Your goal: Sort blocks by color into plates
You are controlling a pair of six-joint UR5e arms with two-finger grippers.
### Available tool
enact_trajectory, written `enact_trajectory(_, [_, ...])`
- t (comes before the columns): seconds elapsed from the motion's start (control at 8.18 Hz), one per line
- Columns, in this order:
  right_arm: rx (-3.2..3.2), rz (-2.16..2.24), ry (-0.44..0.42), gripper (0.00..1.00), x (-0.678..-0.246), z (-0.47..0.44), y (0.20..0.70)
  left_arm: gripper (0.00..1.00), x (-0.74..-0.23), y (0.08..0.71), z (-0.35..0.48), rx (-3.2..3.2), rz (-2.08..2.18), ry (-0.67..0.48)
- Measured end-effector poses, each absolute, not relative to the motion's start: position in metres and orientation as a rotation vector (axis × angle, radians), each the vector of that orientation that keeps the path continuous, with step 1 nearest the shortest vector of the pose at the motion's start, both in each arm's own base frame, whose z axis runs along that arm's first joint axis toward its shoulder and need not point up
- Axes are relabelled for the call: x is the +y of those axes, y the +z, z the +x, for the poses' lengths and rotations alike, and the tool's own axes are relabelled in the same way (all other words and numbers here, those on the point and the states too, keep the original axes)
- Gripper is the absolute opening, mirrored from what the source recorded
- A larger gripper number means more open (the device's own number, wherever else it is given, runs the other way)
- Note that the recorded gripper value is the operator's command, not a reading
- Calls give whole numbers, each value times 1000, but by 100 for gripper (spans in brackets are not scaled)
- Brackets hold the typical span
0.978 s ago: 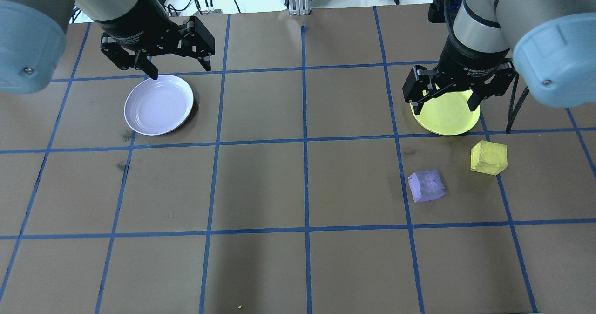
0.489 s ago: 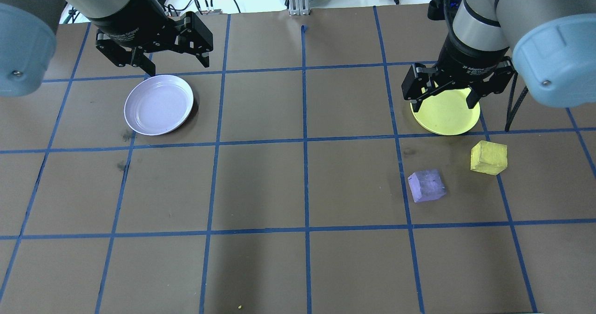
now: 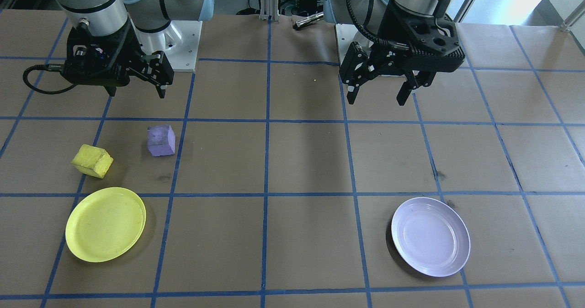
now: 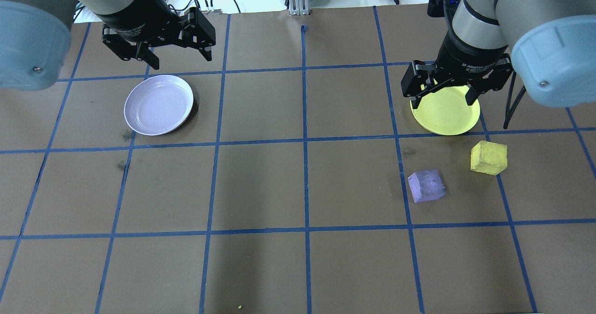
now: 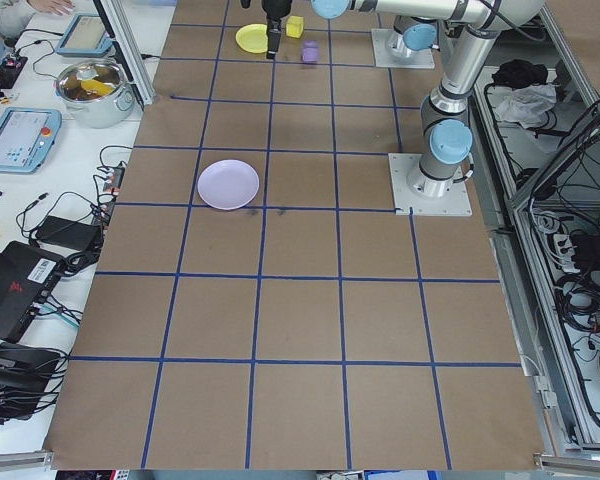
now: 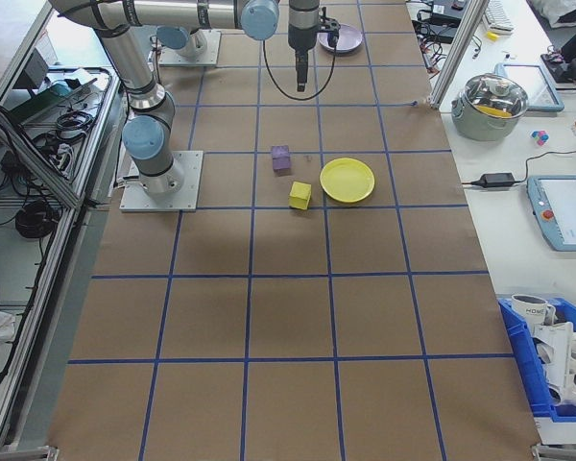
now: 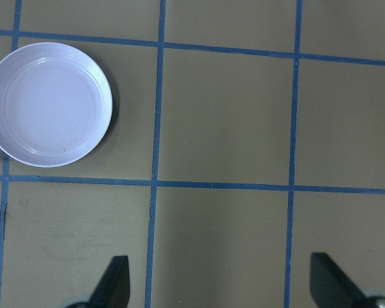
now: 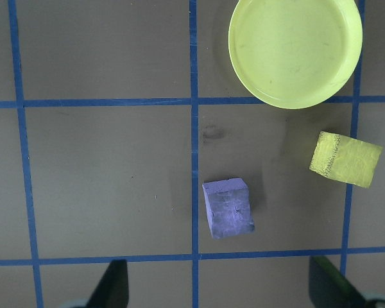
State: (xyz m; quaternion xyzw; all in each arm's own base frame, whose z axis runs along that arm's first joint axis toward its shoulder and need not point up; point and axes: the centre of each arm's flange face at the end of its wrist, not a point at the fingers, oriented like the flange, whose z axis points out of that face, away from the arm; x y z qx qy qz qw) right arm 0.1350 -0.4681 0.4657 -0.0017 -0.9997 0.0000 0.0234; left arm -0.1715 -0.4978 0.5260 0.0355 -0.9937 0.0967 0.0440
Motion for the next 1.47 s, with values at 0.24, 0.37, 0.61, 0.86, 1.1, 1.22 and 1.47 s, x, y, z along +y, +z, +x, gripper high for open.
enact_trajectory(0.24, [-3095, -8, 16, 100, -475, 135, 462, 100, -500, 524, -172, -3037, 107, 296])
enact_trajectory(0.37, [-3094, -8, 20, 100, -477, 135, 460, 100, -501, 523, -172, -3037, 108, 294])
enact_trajectory(0.61, [-3094, -6, 21, 100, -479, 135, 458, 100, -504, 520, -172, -3036, 108, 293])
enact_trajectory(0.86, [-3094, -6, 21, 100, -479, 135, 458, 100, -505, 519, -172, -3036, 108, 306])
enact_trajectory(1.1, [-3094, -6, 21, 100, -479, 135, 458, 100, -506, 519, -172, -3035, 108, 315])
enact_trajectory(1.22, [-3093, -6, 20, 100, -479, 135, 458, 100, -506, 519, -172, -3035, 107, 317])
enact_trajectory(1.47, [-3092, -5, 21, 100, -479, 134, 458, 100, -506, 518, -172, -3035, 108, 317])
